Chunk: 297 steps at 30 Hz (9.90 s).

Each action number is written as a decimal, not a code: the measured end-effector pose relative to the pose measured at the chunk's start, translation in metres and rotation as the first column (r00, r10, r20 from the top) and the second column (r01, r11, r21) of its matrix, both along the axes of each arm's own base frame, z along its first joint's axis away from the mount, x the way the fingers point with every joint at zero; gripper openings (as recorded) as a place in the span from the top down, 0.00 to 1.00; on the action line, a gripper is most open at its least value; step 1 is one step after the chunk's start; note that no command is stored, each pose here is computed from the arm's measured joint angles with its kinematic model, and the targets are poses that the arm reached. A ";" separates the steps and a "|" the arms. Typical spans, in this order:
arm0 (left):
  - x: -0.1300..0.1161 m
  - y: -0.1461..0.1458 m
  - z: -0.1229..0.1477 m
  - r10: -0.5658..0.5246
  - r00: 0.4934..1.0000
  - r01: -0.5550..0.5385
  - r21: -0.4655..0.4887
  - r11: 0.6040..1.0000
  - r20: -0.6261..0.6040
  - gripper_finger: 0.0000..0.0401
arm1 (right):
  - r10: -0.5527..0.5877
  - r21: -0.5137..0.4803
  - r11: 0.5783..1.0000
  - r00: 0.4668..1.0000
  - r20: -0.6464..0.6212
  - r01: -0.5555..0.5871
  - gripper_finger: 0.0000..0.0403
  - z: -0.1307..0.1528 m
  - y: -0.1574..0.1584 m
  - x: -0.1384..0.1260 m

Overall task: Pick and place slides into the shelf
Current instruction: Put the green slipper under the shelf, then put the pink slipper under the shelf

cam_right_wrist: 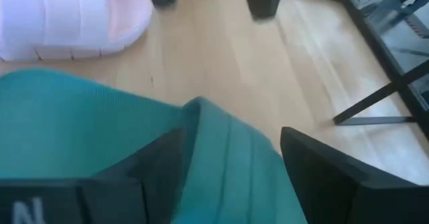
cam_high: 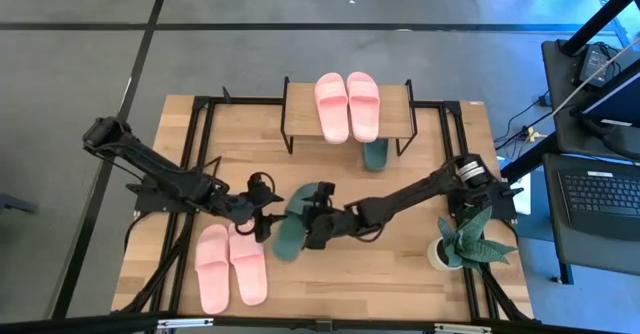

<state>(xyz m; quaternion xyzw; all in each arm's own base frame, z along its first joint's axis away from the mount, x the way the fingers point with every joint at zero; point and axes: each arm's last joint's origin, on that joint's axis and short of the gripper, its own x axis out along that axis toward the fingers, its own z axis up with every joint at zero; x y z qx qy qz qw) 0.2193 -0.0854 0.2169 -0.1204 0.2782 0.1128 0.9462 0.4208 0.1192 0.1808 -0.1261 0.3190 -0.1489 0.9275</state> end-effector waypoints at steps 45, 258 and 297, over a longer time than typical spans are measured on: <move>-0.013 -0.012 0.005 -0.028 0.997 0.018 0.146 0.989 0.065 0.41 | -0.414 -0.358 0.883 0.862 -0.294 0.302 0.96 0.002 -0.024 -0.034; -0.068 -0.042 0.056 -0.382 0.924 0.366 0.270 0.890 0.006 0.41 | 0.358 0.159 0.922 0.934 -0.005 -0.353 0.34 0.025 -0.085 -0.057; -0.002 -0.146 -0.045 0.228 0.580 0.056 0.317 0.947 -0.782 0.41 | 0.329 0.204 0.927 0.944 -0.039 -0.315 0.34 0.021 -0.085 -0.060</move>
